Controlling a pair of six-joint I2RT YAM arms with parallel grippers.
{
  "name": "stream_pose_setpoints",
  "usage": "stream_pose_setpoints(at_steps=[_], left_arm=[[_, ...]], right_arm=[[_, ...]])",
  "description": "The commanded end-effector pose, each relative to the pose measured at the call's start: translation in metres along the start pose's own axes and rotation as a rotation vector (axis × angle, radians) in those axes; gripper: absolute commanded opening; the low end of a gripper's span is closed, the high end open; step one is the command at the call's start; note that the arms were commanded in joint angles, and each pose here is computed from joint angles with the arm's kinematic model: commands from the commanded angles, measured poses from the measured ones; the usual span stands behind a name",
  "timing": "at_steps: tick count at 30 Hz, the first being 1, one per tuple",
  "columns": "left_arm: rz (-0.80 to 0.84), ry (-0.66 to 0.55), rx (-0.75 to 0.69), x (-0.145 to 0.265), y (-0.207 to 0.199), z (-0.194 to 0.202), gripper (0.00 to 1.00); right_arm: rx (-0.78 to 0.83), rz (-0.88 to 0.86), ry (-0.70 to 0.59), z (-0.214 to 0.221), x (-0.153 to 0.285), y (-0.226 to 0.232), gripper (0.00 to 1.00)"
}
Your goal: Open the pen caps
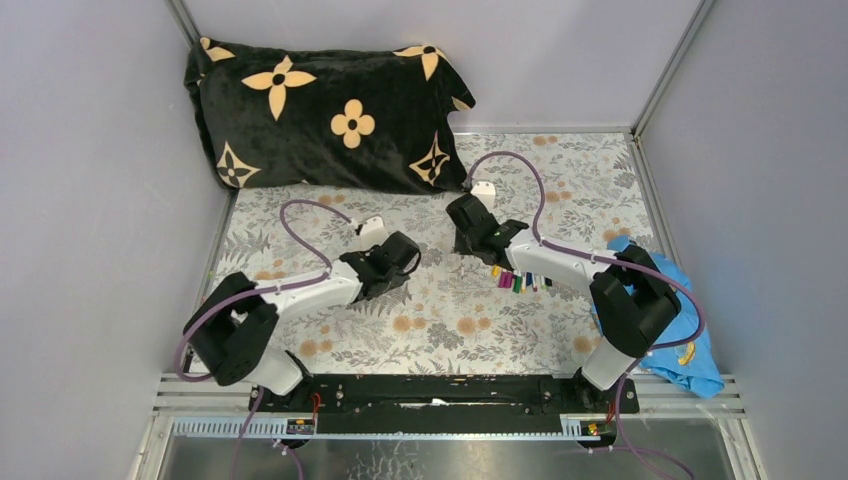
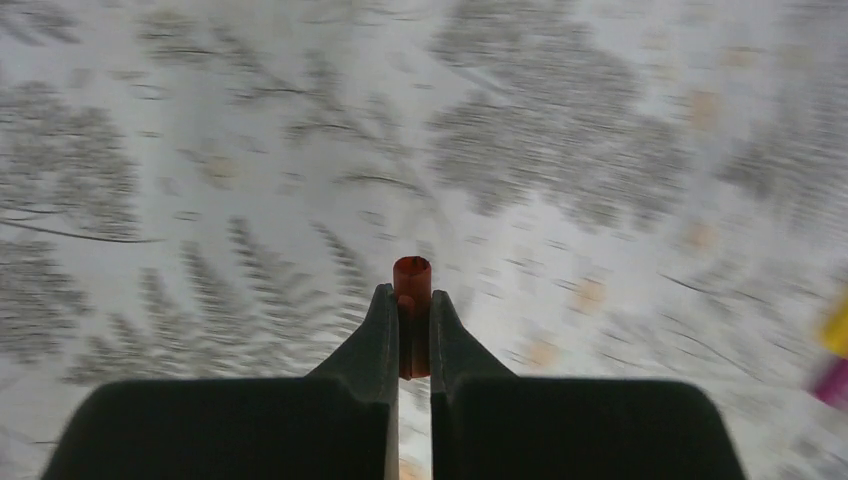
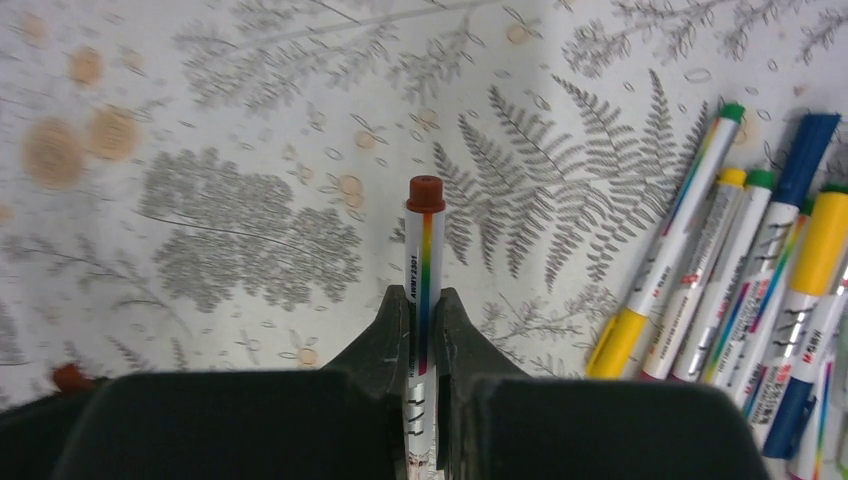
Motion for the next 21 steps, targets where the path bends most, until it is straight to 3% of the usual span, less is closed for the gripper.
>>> stream_pose_setpoints(at_steps=[1, 11, 18, 21], left_arm=[[-0.208, 0.021, -0.092, -0.015, 0.052, -0.006, 0.01], [-0.178, 0.076, -0.102, -0.025, 0.065, -0.012, 0.29], [-0.174, 0.080, -0.114, -0.027, 0.068, -0.012, 0.52], [-0.172, 0.075, -0.112, -0.026, 0.070, -0.014, 0.57]], right_arm=[[0.059, 0.110, 0.042, 0.011, -0.007, -0.019, 0.00], [0.054, 0.160, 0.147, 0.041, -0.031, -0.033, 0.01], [0.053, 0.177, 0.176, 0.049, -0.042, -0.036, 0.17], [0.051, 0.177, 0.180, 0.049, -0.042, -0.036, 0.26]])
Point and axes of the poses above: each gripper's point midway between its finger pads, its own x axis back along the fingers, its own y axis along the line the jaws close on, z = x × y, the point moved 5 cm from there along x, back along the fingers, and after that the axes turned 5 degrees about x, right-handed, at the moved point
